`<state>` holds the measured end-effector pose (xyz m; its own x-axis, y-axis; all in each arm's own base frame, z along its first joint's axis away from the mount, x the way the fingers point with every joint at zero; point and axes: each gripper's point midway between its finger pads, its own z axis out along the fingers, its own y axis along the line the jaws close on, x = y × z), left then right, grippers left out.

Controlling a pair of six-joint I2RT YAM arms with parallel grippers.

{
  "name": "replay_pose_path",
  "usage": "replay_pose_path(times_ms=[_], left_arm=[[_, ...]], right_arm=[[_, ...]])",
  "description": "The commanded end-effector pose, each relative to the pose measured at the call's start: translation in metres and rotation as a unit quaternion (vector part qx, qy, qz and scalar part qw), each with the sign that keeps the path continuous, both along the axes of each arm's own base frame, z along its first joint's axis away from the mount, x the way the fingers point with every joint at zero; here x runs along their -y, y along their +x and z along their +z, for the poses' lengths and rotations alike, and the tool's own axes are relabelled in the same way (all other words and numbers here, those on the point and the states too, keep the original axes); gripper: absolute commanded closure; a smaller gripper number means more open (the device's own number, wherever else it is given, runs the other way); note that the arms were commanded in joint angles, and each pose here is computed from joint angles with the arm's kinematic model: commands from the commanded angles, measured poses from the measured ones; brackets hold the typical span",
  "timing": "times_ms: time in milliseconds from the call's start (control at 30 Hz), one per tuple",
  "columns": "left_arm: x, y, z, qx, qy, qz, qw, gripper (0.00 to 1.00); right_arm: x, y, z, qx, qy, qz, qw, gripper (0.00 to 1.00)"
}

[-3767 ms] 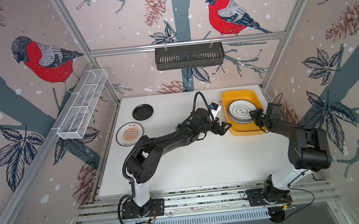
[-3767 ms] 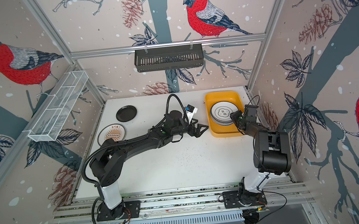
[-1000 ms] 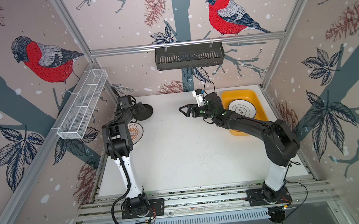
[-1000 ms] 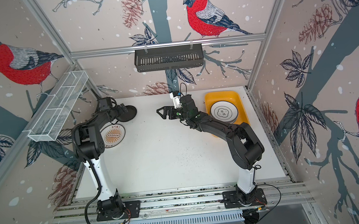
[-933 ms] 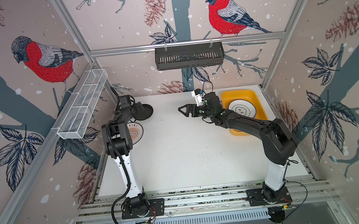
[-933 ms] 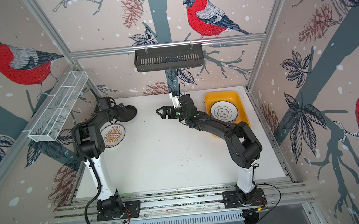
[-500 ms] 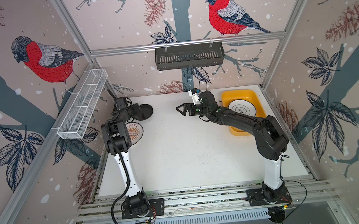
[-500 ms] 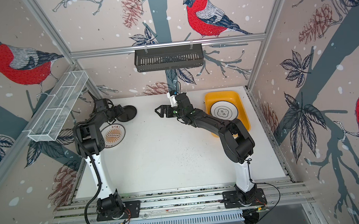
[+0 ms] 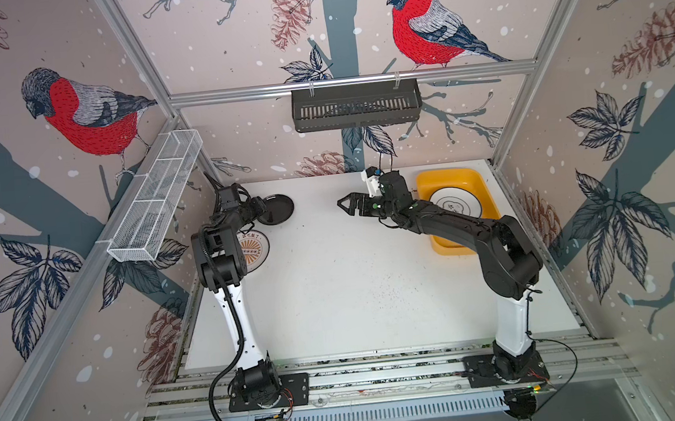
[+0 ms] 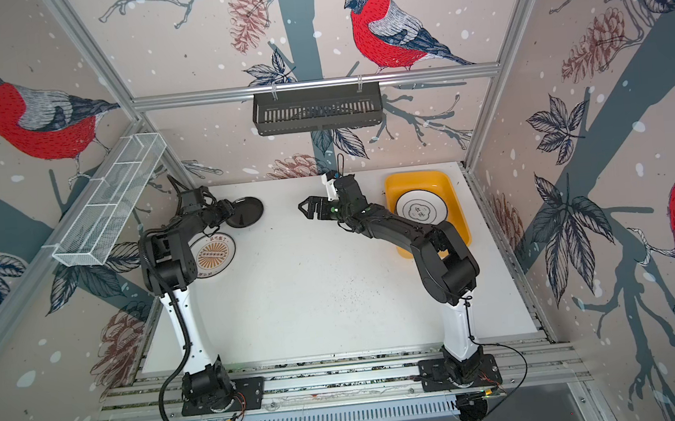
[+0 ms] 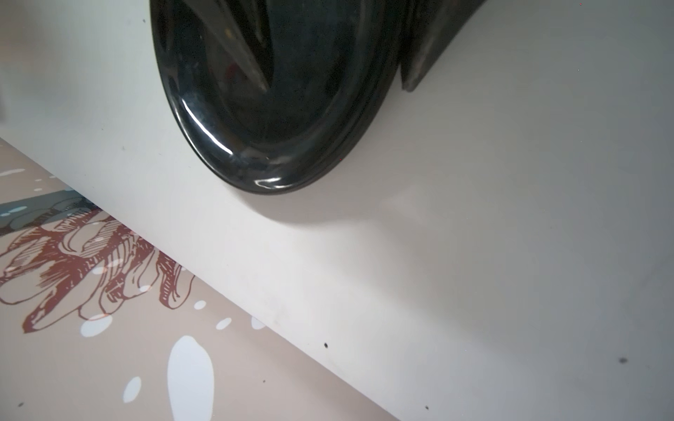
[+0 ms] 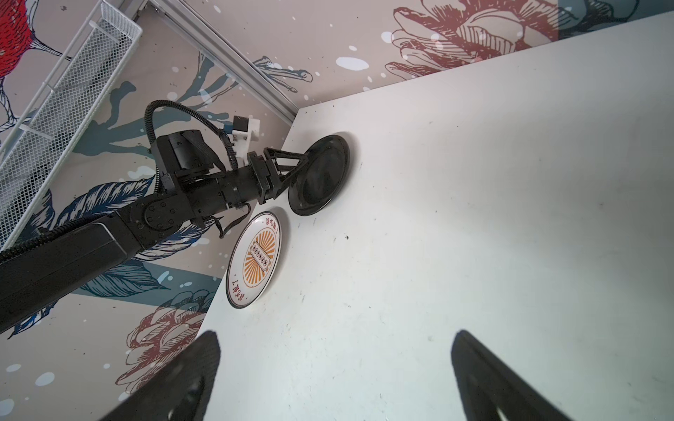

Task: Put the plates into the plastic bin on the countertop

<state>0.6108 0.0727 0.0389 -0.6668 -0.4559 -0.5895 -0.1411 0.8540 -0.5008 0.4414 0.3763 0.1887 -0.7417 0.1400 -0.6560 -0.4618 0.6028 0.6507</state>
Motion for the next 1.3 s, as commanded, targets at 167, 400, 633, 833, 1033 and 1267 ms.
replay_pose_path(times_ms=[167, 400, 633, 833, 1033, 1267], left_arm=[[0.034, -0.031, -0.012, -0.028, -0.039, -0.042, 0.998, 0.59], [0.056, -0.045, -0.015, -0.041, -0.035, -0.058, 0.997, 0.85], [0.078, -0.05, 0.002, -0.028, -0.053, -0.07, 0.996, 0.91], [0.098, -0.054, 0.021, -0.013, -0.072, -0.085, 0.994, 0.93], [0.117, -0.062, 0.048, 0.01, -0.105, -0.096, 0.99, 0.94], [0.148, -0.086, 0.081, 0.036, -0.153, -0.112, 0.981, 0.94]], right_arm=[[0.013, 0.0, 0.009, 0.008, 0.012, -0.025, 1.0, 0.0], [0.034, -0.004, 0.01, 0.004, 0.015, -0.052, 0.999, 0.0], [0.058, -0.009, 0.005, -0.008, 0.021, -0.086, 0.996, 0.0], [0.077, -0.017, 0.009, -0.006, 0.026, -0.104, 0.994, 0.0], [0.095, -0.025, 0.016, 0.002, 0.031, -0.121, 0.992, 0.0], [0.119, -0.032, 0.017, 0.0, 0.026, -0.139, 0.99, 0.0]])
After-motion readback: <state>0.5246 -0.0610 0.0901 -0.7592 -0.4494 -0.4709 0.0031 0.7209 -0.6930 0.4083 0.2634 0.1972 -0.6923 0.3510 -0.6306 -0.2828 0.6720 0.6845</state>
